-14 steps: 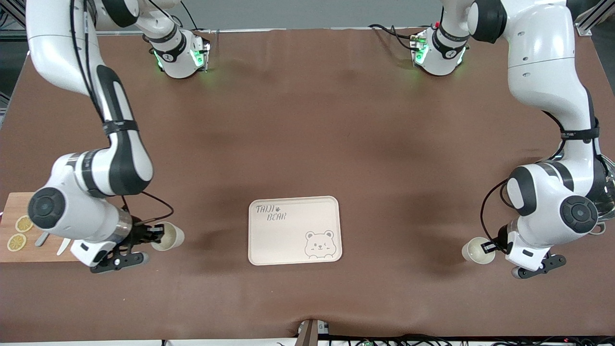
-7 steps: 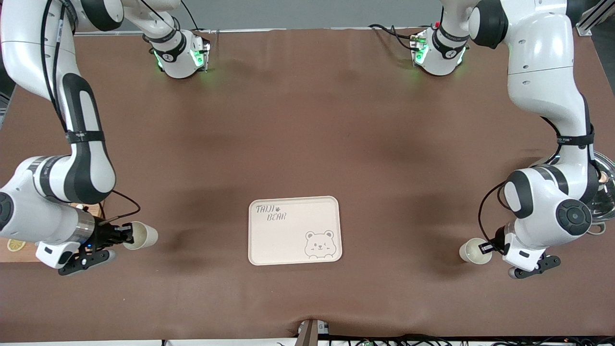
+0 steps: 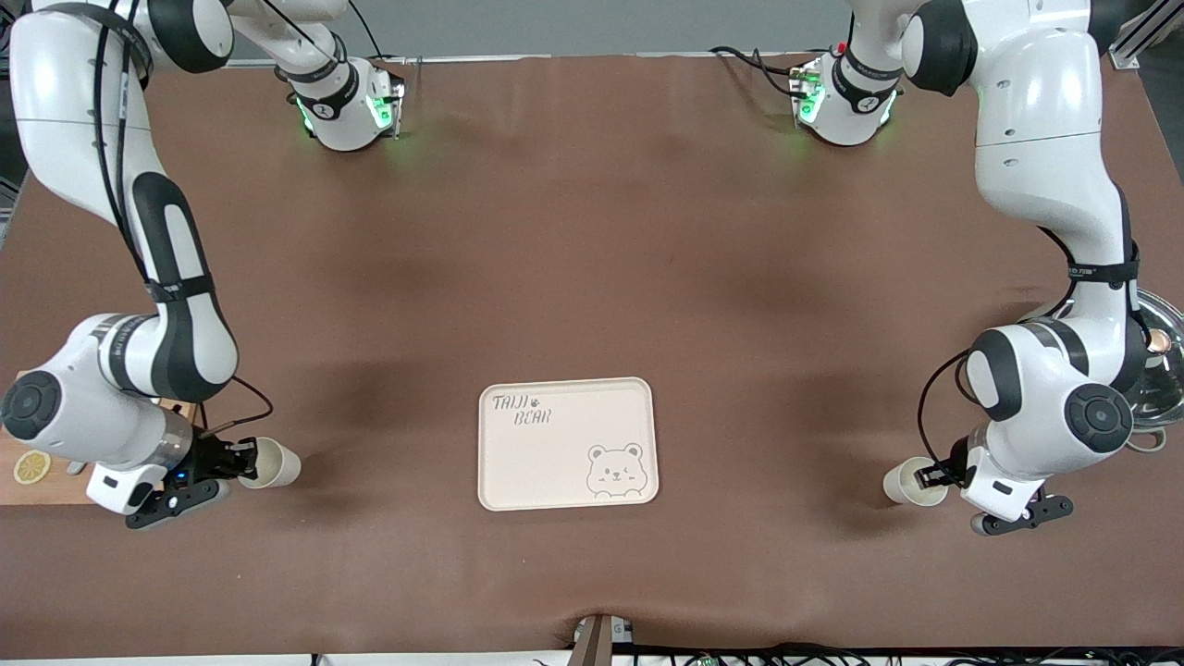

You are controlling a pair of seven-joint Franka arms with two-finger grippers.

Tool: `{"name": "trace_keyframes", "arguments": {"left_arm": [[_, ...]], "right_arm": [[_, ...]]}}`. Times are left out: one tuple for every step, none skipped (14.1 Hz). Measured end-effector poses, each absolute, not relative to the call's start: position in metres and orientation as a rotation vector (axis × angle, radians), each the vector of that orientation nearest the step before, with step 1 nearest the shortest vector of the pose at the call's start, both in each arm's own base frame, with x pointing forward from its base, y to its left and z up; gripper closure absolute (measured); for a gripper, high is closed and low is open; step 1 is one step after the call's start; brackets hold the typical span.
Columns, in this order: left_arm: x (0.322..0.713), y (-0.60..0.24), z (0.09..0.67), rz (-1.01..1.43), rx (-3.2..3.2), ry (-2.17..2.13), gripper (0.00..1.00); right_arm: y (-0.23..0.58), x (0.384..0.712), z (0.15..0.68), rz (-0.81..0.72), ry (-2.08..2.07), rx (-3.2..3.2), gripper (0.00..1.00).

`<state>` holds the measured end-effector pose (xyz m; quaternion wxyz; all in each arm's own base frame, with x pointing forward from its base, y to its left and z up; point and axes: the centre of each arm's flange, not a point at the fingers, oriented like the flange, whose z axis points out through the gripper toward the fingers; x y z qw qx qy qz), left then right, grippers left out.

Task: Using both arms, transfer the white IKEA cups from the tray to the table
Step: 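Lower the cups onto the table with both grippers and release them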

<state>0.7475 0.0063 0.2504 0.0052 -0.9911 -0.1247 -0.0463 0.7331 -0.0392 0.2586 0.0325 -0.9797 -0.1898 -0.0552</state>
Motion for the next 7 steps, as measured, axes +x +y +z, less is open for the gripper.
{"name": "trace_keyframes", "arguments": {"left_arm": [[0.748, 0.007, 0.253, -0.154, -3.104, -0.391, 0.32], [0.750, 0.007, 0.257, -0.167, -3.105, -0.390, 0.23], [0.751, 0.006, 0.264, -0.185, -3.106, -0.389, 0.11], [0.753, 0.006, 0.273, -0.207, -3.109, -0.388, 0.02], [0.754, 0.005, 0.285, -0.232, -3.112, -0.387, 0.00], [0.755, 0.005, 0.297, -0.258, -3.115, -0.387, 0.00], [0.755, 0.004, 0.310, -0.282, -3.118, -0.386, 0.00]], "right_arm": [[-0.039, 0.733, 0.253, -0.168, -0.584, -3.016, 0.97], [-0.039, 0.733, 0.250, -0.172, -0.584, -3.016, 0.97], [-0.039, 0.733, 0.249, -0.178, -0.585, -3.017, 0.97], [-0.038, 0.734, 0.248, -0.186, -0.585, -3.018, 0.97], [-0.038, 0.735, 0.247, -0.194, -0.585, -3.019, 0.97], [-0.039, 0.735, 0.245, -0.196, -0.585, -3.020, 0.97], [-0.039, 0.735, 0.243, -0.199, -0.584, -3.021, 0.97]]}}
